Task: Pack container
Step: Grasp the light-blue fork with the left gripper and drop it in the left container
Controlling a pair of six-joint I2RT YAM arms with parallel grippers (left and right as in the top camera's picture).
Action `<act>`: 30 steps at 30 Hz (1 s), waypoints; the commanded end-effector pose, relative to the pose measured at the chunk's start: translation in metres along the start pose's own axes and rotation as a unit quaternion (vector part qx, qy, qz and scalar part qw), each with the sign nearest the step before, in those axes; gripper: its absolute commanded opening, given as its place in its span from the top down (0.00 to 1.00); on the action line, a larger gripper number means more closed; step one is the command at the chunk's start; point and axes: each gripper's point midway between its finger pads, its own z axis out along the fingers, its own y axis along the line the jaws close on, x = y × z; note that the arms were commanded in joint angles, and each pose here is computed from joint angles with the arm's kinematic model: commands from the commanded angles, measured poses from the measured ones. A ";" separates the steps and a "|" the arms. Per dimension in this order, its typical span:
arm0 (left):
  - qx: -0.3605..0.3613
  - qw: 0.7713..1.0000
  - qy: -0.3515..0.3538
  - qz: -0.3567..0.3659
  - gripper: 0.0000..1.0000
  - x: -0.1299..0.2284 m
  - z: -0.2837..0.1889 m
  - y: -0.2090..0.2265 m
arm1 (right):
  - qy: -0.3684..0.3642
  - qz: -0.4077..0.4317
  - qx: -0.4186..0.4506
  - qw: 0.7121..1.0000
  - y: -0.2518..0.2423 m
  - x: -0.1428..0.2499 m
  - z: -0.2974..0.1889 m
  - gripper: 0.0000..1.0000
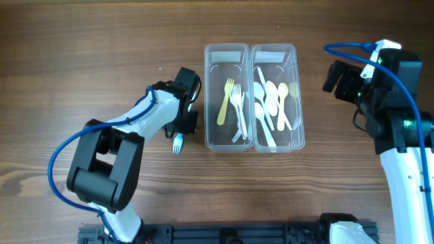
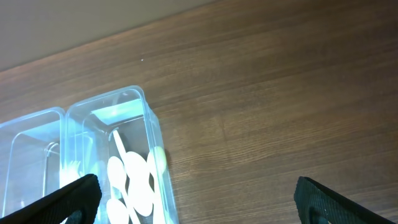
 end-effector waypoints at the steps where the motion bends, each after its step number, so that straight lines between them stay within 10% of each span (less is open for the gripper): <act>1: 0.003 1.000 0.027 -0.001 0.79 0.016 0.019 -0.004 | -0.002 -0.003 -0.007 1.000 0.003 -0.003 0.000 0.00; 11: 0.005 1.000 0.019 -0.009 0.84 -0.006 -0.029 -0.001 | -0.002 -0.003 -0.007 1.000 0.003 -0.003 0.000 0.00; 22: 0.104 0.971 -0.179 -0.116 0.93 -0.084 -0.184 -0.034 | -0.002 -0.003 -0.007 1.000 0.003 -0.003 0.000 0.00; 30: 0.099 0.979 -0.161 -0.071 0.91 -0.093 -0.138 -0.110 | -0.002 -0.004 -0.007 1.000 0.003 -0.003 0.000 0.00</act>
